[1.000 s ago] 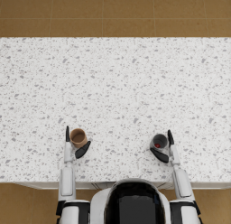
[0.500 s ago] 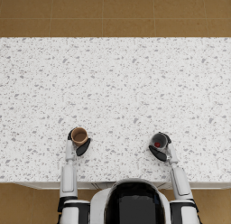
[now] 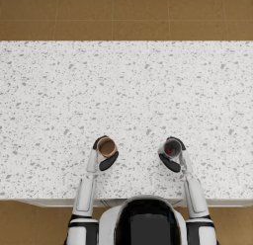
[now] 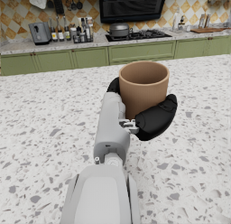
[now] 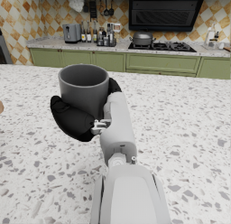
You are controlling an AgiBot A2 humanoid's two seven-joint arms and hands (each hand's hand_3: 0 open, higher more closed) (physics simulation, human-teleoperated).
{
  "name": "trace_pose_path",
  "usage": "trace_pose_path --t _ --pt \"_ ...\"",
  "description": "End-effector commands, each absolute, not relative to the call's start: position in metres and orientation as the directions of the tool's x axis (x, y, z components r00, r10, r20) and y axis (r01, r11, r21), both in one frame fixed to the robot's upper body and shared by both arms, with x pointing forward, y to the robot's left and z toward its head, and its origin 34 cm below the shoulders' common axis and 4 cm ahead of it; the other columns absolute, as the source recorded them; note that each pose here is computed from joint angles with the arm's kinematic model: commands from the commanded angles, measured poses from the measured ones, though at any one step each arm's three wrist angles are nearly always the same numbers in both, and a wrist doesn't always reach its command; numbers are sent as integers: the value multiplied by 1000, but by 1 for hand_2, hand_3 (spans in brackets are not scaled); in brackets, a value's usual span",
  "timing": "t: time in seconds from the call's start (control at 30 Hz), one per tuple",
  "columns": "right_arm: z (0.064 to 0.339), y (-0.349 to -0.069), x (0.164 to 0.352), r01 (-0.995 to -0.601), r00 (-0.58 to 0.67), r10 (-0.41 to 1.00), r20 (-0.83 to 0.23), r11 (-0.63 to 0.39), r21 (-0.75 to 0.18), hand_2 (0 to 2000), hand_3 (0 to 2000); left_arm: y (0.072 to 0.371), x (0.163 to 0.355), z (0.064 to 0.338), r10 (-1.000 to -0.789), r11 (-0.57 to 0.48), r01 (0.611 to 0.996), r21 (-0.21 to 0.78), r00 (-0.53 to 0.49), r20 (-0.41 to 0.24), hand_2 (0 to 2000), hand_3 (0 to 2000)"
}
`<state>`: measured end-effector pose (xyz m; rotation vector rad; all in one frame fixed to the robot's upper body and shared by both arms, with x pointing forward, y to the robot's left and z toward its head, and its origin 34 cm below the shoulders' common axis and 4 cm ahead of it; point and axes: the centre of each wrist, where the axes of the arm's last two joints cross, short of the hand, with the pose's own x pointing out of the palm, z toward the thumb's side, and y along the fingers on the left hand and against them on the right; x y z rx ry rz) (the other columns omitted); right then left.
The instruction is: Pick up two cups and pour the berry on the right into the cup on the left
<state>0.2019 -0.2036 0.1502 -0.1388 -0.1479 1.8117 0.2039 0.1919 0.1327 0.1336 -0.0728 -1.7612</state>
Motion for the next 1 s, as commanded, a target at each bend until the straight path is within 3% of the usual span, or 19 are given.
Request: trace_pose_path --t 0.03,0.13,0.2,0.4,0.5,0.7,1.0 --pt "187 -193 223 -915 -248 969 1 -234 -328 2000 1280 167 217 159 -969 -244 942 232 -247 -18 2000 1280" --pt "207 -190 245 -894 -239 971 22 -211 -396 2000 1280 156 238 169 -968 -238 933 270 -249 8 2000 1280" --pt "215 -185 252 -881 -226 974 -31 -218 -421 2000 1280 149 240 169 -963 -256 928 269 -269 12 2000 1280" --pt "240 -172 269 -845 -156 971 -179 -225 -485 2000 1280 137 243 168 -955 -285 921 266 -249 -161 2000 1280" --pt "256 -164 272 -815 -118 960 -253 -239 -527 2000 1280 131 245 173 -948 -297 912 282 -245 -204 2000 1280" --pt "276 -150 286 -787 -27 921 -388 -259 -560 2000 1280 117 249 174 -935 -332 900 282 -276 -222 2000 1280" --pt "293 -138 281 -749 145 811 -567 -285 -599 2000 1280 110 248 170 -928 -353 897 266 -300 -222 2000 1280"
